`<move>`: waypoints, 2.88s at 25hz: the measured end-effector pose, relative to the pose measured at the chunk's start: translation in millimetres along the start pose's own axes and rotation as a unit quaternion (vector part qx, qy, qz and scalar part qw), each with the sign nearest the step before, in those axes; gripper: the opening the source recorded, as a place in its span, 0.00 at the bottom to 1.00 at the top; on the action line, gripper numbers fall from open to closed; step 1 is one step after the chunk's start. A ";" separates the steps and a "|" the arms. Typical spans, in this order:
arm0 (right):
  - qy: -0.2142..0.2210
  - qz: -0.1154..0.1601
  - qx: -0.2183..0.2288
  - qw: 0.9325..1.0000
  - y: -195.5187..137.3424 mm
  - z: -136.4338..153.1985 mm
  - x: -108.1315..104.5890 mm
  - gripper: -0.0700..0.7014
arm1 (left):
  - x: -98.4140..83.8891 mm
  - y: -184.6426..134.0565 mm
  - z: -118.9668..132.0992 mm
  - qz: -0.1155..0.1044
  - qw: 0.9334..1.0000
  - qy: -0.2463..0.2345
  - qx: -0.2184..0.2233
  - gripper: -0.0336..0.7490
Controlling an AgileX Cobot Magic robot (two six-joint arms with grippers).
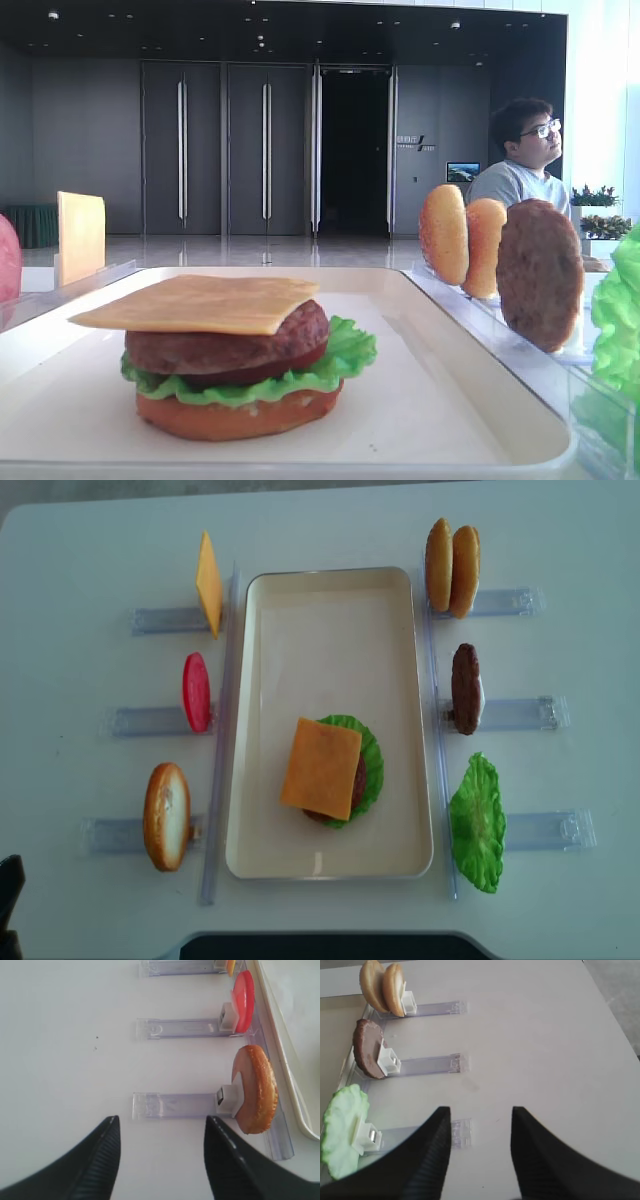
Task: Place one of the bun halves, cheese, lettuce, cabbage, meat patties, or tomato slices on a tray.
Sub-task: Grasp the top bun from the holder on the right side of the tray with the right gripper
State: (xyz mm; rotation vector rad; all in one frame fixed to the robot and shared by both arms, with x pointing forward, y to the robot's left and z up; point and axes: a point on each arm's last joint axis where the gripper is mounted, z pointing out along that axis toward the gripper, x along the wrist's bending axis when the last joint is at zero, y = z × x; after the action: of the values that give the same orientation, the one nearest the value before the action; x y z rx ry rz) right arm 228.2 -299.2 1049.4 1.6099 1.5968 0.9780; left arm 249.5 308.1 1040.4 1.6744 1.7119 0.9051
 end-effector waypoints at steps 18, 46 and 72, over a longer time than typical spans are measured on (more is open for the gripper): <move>0.030 -0.021 0.247 0.968 169.4 183.5 18.5 0.45 | 0.0 -0.1 -0.1 0.000 1.000 0.000 0.000 0.54; 0.154 -0.106 0.259 0.948 234.0 304.3 156.0 0.66 | 0.0 -0.1 -0.1 0.000 1.000 0.000 0.000 0.48; 0.116 -0.012 0.343 0.932 184.1 399.0 130.5 0.69 | 0.0 -0.1 -0.1 0.000 1.000 0.000 0.000 0.48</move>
State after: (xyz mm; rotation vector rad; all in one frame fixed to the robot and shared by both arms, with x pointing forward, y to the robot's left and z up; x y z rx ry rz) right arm 662.1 -155.6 1015.1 1.9608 2.2906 0.6376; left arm 249.3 308.1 1040.4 1.6738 1.7113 0.9057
